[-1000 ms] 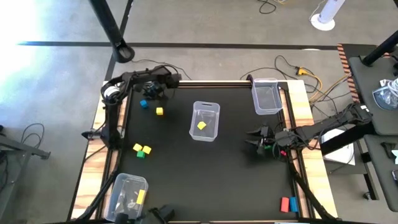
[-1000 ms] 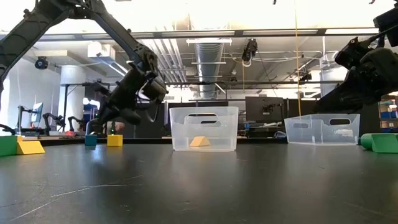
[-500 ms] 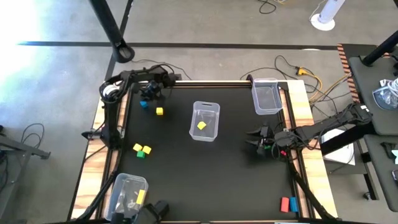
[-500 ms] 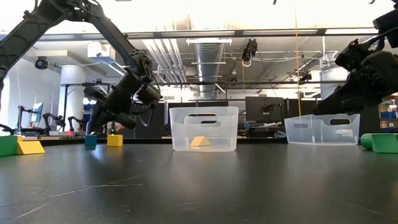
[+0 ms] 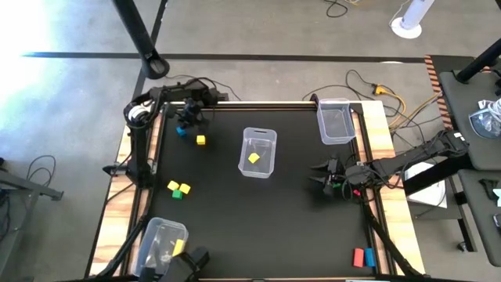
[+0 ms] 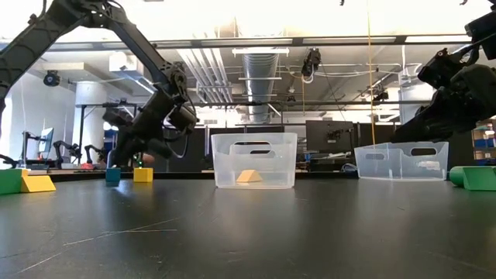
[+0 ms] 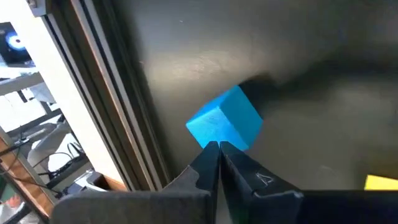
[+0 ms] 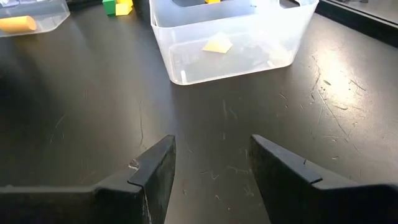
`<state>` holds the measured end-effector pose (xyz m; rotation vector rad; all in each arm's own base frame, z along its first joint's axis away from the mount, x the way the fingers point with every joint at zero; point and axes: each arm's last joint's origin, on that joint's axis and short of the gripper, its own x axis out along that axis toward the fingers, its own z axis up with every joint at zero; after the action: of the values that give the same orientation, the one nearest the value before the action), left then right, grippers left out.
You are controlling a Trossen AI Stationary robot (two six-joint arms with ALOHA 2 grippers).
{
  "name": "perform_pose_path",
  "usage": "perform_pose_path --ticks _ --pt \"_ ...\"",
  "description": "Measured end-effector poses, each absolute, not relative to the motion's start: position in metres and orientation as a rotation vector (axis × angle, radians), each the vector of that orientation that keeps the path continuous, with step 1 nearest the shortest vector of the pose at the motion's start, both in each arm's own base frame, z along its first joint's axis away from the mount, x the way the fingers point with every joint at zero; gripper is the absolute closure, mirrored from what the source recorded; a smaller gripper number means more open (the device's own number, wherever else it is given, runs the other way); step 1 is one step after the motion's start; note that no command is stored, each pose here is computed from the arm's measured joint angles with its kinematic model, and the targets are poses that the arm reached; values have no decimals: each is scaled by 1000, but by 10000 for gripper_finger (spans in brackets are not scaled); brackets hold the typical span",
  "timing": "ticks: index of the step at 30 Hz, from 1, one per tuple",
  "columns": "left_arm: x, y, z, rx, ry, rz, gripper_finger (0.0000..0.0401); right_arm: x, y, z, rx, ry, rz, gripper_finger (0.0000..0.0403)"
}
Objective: Sort blocks by size
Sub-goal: Put the top yellow square block into the top transparent bin
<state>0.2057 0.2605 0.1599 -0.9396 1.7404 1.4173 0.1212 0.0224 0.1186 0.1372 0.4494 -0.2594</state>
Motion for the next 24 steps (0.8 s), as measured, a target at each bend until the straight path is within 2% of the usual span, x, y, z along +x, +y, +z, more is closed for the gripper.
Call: perform_pose_path --ticks 24 --pt "181 286 163 -1160 1653 1354 401 121 22 119 137 450 -259 209"
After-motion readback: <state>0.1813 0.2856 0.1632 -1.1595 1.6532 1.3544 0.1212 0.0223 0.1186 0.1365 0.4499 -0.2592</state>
